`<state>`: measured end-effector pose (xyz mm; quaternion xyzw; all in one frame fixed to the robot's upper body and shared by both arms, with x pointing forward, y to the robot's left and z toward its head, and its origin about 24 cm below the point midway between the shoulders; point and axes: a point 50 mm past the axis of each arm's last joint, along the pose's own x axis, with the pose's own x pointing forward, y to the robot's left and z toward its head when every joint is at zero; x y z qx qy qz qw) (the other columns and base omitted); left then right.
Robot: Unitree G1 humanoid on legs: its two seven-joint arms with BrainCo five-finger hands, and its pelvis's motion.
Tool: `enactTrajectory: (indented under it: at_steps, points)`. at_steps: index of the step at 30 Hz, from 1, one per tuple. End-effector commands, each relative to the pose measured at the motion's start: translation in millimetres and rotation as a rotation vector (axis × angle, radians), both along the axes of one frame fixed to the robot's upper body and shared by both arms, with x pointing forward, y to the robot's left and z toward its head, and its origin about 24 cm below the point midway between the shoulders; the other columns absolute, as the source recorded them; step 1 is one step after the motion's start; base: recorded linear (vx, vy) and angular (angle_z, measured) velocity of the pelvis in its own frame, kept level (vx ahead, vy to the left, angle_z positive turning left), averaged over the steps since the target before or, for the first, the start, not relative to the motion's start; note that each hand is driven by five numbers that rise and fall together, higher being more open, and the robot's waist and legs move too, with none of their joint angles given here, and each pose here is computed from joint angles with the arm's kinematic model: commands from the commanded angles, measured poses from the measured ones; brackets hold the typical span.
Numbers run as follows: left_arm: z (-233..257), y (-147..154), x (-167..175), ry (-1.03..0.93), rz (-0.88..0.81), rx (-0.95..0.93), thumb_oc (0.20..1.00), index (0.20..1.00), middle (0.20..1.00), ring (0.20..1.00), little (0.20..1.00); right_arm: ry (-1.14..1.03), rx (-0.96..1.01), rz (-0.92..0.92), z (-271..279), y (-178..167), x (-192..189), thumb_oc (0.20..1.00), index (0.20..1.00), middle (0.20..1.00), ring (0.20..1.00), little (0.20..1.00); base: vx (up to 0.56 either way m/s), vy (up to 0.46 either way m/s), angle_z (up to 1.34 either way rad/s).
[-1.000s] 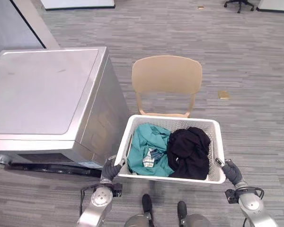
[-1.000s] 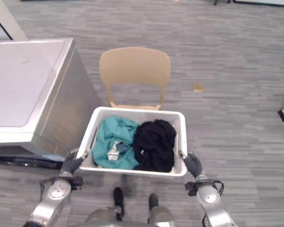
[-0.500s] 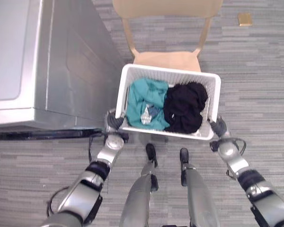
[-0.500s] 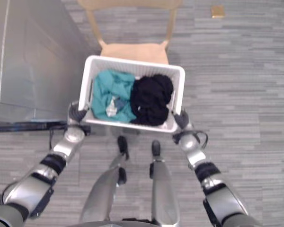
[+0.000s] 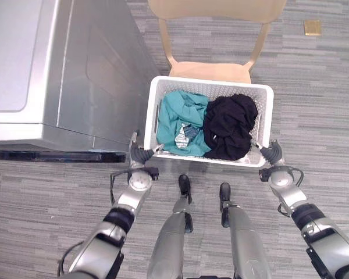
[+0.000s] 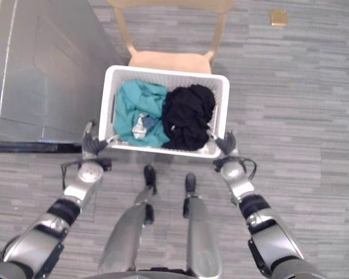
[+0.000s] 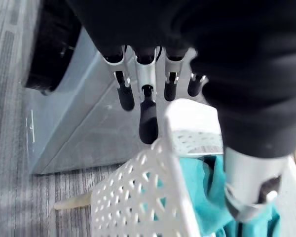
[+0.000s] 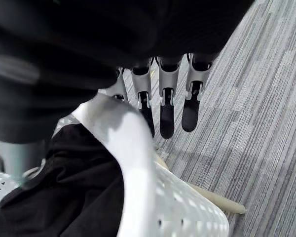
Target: Grab the laundry basket,head to the washer,open it,put in the laundry and shut it.
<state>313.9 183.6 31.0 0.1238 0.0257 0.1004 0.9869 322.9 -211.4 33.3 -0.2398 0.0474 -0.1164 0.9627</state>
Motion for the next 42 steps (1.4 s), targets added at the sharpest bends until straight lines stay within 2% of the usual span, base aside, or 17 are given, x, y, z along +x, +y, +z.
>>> enactTrajectory:
  at_steps: [1, 8, 13, 22, 23, 24, 29, 33, 42]
  points:
    - [25.6, -23.2, 7.6, -0.148, -0.103, -0.103, 1.0, 1.0, 1.0, 1.0, 1.0, -0.113, 0.152, 0.119, 13.7, 28.2, -2.3, 1.0, 1.0, 1.0, 1.0, 1.0, 0.04, -0.014, 0.07]
    - [42.2, 0.1, -2.5, -0.232, -0.091, -0.13, 1.0, 1.0, 1.0, 1.0, 1.0, -0.152, 0.202, 0.1, 21.0, -0.9, -16.0, 1.0, 1.0, 1.0, 1.0, 1.0, 0.0, -0.013, 0.02]
    - [32.1, 8.0, -14.6, -0.199, -0.094, -0.135, 1.0, 1.0, 1.0, 1.0, 1.0, -0.15, 0.185, 0.101, 18.9, -8.7, -25.9, 1.0, 1.0, 1.0, 1.0, 1.0, 0.0, -0.005, 0.01]
    - [-39.7, 43.3, -71.7, 0.118, -0.03, -0.117, 1.0, 1.0, 1.0, 1.0, 1.0, 0.081, 0.12, 0.062, -32.3, -34.1, -72.6, 1.0, 1.0, 1.0, 1.0, 1.0, 0.03, -0.027, 0.06]
    - [-68.1, 55.3, -96.7, 0.271, -0.014, -0.092, 1.0, 1.0, 1.0, 1.0, 1.0, 0.203, 0.11, 0.075, -55.6, -37.2, -89.6, 1.0, 1.0, 1.0, 1.0, 1.0, 0.02, -0.014, 0.03]
    - [-68.0, 55.4, -96.6, 0.27, -0.013, -0.092, 1.0, 1.0, 1.0, 1.0, 1.0, 0.203, 0.111, 0.075, -55.5, -37.1, -89.5, 1.0, 1.0, 1.0, 1.0, 1.0, 0.02, -0.022, 0.04]
    - [-110.4, 70.5, -132.6, 0.505, 0.06, -0.073, 1.0, 1.0, 1.0, 1.0, 1.0, 0.45, 0.103, 0.124, -100.1, -29.9, -113.5, 1.0, 1.0, 1.0, 1.0, 1.0, 0.01, -0.032, 0.1]
    - [-126.9, 72.5, -144.2, 0.585, 0.127, -0.102, 1.0, 1.0, 1.0, 1.0, 1.0, 0.506, 0.142, 0.125, -112.6, -21.7, -119.4, 1.0, 1.0, 1.0, 1.0, 1.0, 0.04, -0.042, 0.07]
    - [-127.8, 58.1, -131.2, 0.568, 0.094, -0.1, 1.0, 1.0, 1.0, 1.0, 1.0, 0.511, 0.191, 0.143, -118.8, -3.8, -118.8, 1.0, 1.0, 1.0, 1.0, 1.0, -0.04, -0.008, 0.52]
